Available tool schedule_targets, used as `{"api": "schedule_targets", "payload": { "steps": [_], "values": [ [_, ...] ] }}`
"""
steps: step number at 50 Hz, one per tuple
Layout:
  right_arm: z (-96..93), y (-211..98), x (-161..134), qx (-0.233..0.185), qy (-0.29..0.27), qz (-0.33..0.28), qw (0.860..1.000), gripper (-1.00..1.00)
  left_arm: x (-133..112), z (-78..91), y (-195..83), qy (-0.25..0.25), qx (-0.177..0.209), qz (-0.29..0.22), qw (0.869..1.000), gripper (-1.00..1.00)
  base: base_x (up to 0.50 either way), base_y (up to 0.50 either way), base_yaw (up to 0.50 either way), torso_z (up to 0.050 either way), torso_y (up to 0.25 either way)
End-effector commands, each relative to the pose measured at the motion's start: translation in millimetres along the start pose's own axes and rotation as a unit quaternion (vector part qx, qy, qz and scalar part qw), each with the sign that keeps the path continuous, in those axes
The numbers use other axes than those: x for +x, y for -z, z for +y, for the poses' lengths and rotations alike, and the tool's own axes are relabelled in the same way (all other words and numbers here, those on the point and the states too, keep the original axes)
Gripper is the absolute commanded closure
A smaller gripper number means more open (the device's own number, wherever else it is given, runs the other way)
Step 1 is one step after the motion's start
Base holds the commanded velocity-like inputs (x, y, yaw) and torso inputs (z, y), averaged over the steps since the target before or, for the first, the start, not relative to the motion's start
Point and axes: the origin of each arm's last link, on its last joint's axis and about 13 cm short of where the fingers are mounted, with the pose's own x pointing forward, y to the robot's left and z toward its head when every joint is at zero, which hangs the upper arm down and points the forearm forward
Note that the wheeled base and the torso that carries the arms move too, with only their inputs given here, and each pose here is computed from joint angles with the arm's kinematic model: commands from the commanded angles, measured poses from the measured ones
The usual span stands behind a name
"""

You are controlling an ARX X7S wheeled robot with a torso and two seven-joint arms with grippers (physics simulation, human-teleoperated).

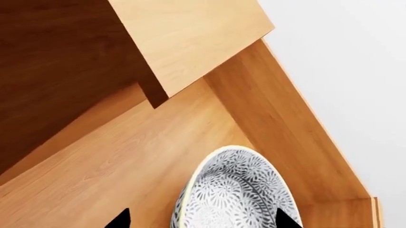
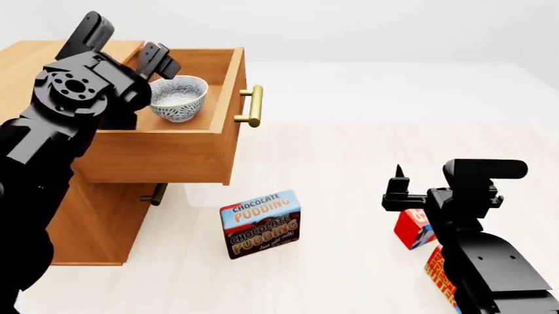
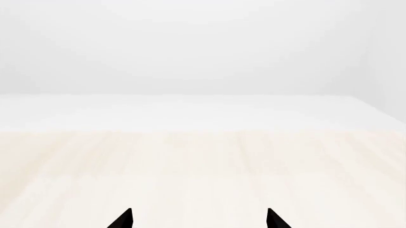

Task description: Put the bowl in the top drawer of the cabinet.

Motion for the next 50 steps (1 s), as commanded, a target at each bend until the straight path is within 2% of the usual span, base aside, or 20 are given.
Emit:
{"api": "schedule_targets", "payload": {
  "steps": [1, 12, 26, 34, 41, 47, 50],
  "values": [
    [0.3, -0.2, -0.4, 0.0, 0.0, -0.001, 1.0, -1.0, -4.0, -3.2, -6.0, 0.011, 0.002, -0.008, 1.0, -1.0, 0.0, 0.0, 0.0, 0.0, 0.0],
    [0.0, -0.4, -1.2, -0.001, -0.001, -0.001, 1.0, -1.0, -19.5, -7.8, -18.0, 0.074, 0.007, -0.029, 0.997, -1.0, 0.0, 0.0, 0.0, 0.0, 0.0],
    [1.5, -0.1, -0.3, -0.002, -0.001, 0.0, 1.0, -1.0, -37.7, -10.8, -23.3, 0.193, 0.007, -0.04, 0.98, -1.0, 0.0, 0.0, 0.0, 0.0, 0.0],
    [1.8, -1.1, -0.1, -0.003, -0.002, 0.0, 1.0, -1.0, -50.1, -7.0, -24.9, 0.227, 0.013, -0.044, 0.973, -1.0, 0.0, 0.0, 0.0, 0.0, 0.0],
    [1.7, -6.5, -2.9, 0.002, 0.005, -0.008, 1.0, -1.0, -65.7, -0.4, -22.7, 0.288, 0.036, -0.044, 0.956, -1.0, 0.0, 0.0, 0.0, 0.0, 0.0],
    [-0.6, -16.9, -7.5, 0.021, 0.026, -0.031, 0.999, -1.0, -81.1, 23.3, -10.0, 0.34, 0.06, -0.043, 0.937, -1.0, 0.0, 0.0, 0.0, 0.0, 0.0],
    [-2.0, -23.6, -11.6, 0.036, 0.04, -0.048, 0.997, -1.0, -96.8, 39.9, -0.4, 0.385, 0.081, -0.044, 0.918, -1.0, 0.0, 0.0, 0.0, 0.0, 0.0]
  ]
}}
